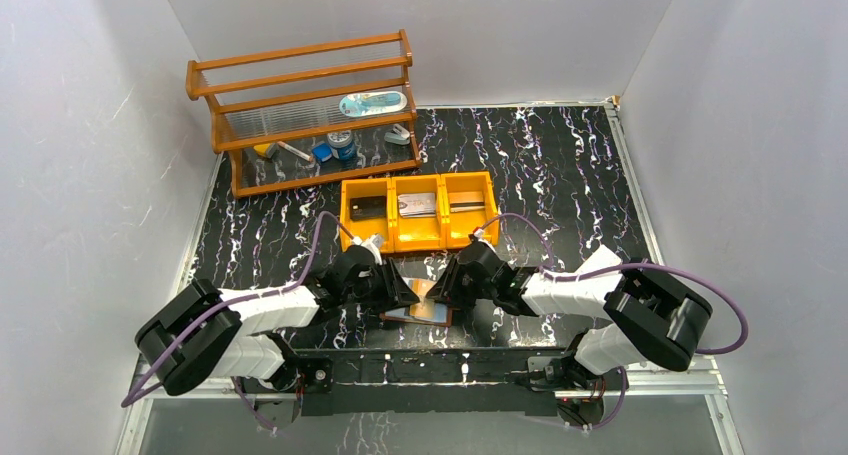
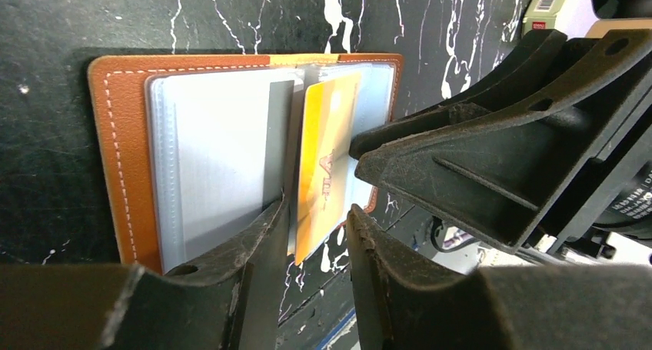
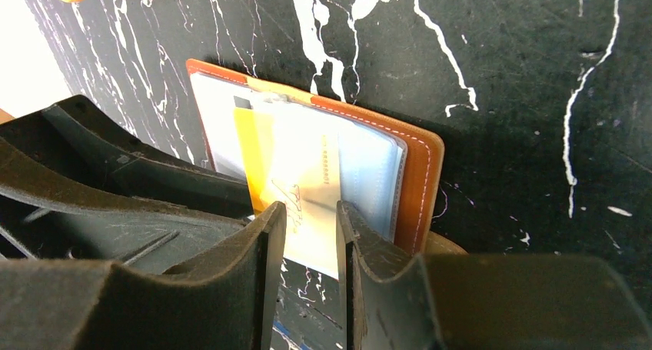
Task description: Take the credit cards out of the card holder
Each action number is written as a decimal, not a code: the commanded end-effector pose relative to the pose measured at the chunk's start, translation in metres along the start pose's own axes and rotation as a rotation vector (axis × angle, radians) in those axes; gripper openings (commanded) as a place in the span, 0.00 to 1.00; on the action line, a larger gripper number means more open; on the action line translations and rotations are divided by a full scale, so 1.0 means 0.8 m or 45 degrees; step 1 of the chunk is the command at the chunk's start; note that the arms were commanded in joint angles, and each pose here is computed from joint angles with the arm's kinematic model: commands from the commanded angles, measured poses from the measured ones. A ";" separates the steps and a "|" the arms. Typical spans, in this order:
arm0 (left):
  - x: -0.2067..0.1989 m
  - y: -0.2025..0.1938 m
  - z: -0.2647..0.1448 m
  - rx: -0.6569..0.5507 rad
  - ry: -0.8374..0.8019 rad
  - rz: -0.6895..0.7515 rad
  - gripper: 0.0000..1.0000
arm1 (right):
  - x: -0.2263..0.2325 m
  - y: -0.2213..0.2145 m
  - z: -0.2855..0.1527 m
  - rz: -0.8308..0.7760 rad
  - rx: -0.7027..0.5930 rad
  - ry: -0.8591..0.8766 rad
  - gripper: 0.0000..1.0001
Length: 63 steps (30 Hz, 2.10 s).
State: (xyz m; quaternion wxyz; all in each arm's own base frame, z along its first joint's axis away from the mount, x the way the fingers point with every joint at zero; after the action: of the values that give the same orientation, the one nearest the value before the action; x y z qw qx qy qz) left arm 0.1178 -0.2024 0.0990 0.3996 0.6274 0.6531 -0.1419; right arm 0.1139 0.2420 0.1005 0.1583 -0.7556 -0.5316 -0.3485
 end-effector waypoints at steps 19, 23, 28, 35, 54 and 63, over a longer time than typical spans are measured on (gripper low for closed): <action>0.007 0.003 0.004 0.032 -0.080 -0.112 0.02 | -0.067 -0.011 0.005 0.003 0.066 -0.272 0.40; 0.008 0.006 -0.002 0.002 -0.014 -0.085 0.00 | -0.066 -0.010 0.004 0.007 0.053 -0.275 0.40; 0.011 0.006 -0.012 -0.024 0.043 -0.045 0.00 | -0.067 -0.009 0.004 0.011 0.053 -0.282 0.40; 0.007 0.008 -0.016 -0.028 0.021 -0.008 0.01 | -0.052 -0.007 -0.001 -0.011 0.065 -0.243 0.40; -0.002 0.013 -0.017 -0.007 -0.012 0.036 0.07 | 0.027 0.006 0.000 -0.203 0.156 0.012 0.41; -0.012 0.015 -0.009 0.051 -0.120 0.073 0.21 | -0.003 -0.001 0.012 -0.137 0.185 -0.108 0.39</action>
State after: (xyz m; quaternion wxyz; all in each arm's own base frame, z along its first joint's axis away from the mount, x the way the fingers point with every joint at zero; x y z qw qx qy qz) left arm 0.1183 -0.1913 0.1030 0.3980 0.6378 0.6426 -0.1477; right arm 0.1212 0.2536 0.1056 0.1791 -0.7132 -0.5995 -0.3159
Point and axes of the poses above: each gripper's point midway between its finger pads, its own z axis out along the fingers, its own x axis along the line the jaws close on, y = z × x, the point moved 10 cm from there along -z, back along the fingers, and after that the axes turned 6 degrees about z, right-handed, at the moved point
